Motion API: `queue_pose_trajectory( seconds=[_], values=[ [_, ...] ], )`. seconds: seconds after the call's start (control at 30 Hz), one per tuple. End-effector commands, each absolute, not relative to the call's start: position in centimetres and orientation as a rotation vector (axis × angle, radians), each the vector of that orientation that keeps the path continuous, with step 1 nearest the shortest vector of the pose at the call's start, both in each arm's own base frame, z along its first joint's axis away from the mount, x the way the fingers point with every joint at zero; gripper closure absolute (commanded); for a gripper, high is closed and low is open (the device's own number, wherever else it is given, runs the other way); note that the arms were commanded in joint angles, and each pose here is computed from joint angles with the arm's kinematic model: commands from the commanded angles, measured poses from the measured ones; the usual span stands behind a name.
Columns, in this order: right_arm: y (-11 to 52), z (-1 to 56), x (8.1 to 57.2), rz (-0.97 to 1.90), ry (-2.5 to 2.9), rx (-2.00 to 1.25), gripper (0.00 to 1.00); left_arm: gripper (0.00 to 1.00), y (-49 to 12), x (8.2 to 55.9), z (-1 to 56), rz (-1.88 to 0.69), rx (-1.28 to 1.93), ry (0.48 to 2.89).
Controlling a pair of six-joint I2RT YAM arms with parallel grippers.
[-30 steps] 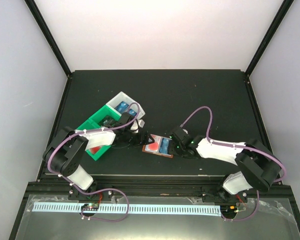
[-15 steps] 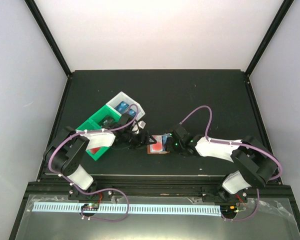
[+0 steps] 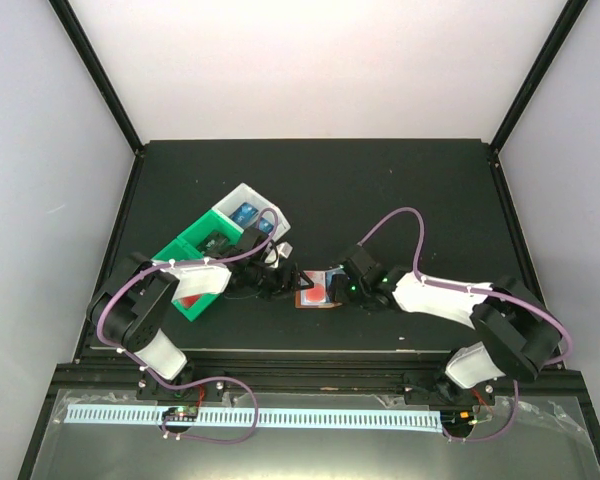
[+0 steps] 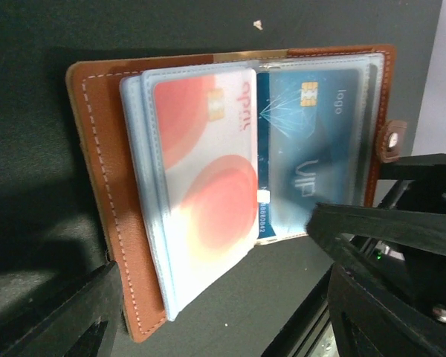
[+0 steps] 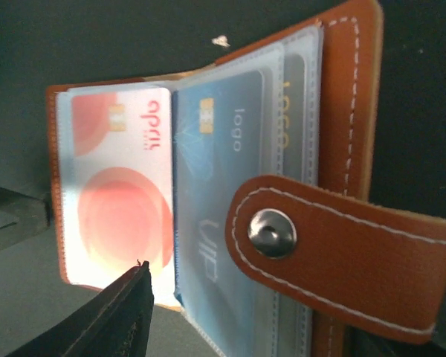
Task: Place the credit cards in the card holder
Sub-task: Close the card holder at the center of the board.
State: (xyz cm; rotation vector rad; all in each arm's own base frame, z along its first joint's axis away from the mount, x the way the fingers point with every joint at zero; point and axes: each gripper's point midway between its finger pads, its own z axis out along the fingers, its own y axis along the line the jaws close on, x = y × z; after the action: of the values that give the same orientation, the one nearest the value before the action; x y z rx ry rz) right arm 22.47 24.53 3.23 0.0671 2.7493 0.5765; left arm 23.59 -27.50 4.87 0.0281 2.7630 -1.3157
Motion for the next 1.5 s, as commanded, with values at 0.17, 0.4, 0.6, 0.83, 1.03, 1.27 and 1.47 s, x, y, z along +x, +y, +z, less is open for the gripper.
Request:
queue_pose_trajectory(
  seconds=[0.17,0.4,0.6,0.83,1.03,1.27,1.47],
  values=[
    [27.5,7.7,23.1,0.768,2.631,-0.096,0.41,0.23,-26.8,23.9,3.7,-1.203,0.053,2.791],
    [30.4,8.8,22.4,0.939,2.591,-0.232,0.4,0.23,-26.2,23.9,3.1,-1.155,0.011,2.803],
    [32.6,9.0,21.6,1.066,2.566,-0.344,0.38,0.24,-25.8,23.5,2.4,-1.155,-0.042,2.813],
    [33.3,7.9,21.4,1.097,2.586,-0.366,0.38,0.29,-23.2,24.2,2.4,-0.946,-0.142,2.784],
    [33.4,8.8,21.5,1.11,2.552,-0.391,0.37,0.32,-21.9,24.4,4.1,-0.877,-0.15,2.723],
    [33.1,10.5,22.1,1.085,2.503,-0.376,0.36,0.35,-21.8,24.1,6.0,-0.923,-0.116,2.654],
    [32.9,11.8,23.1,1.056,2.456,-0.351,0.33,0.33,-22.3,23.5,5.9,-0.976,-0.047,2.649]
  ],
)
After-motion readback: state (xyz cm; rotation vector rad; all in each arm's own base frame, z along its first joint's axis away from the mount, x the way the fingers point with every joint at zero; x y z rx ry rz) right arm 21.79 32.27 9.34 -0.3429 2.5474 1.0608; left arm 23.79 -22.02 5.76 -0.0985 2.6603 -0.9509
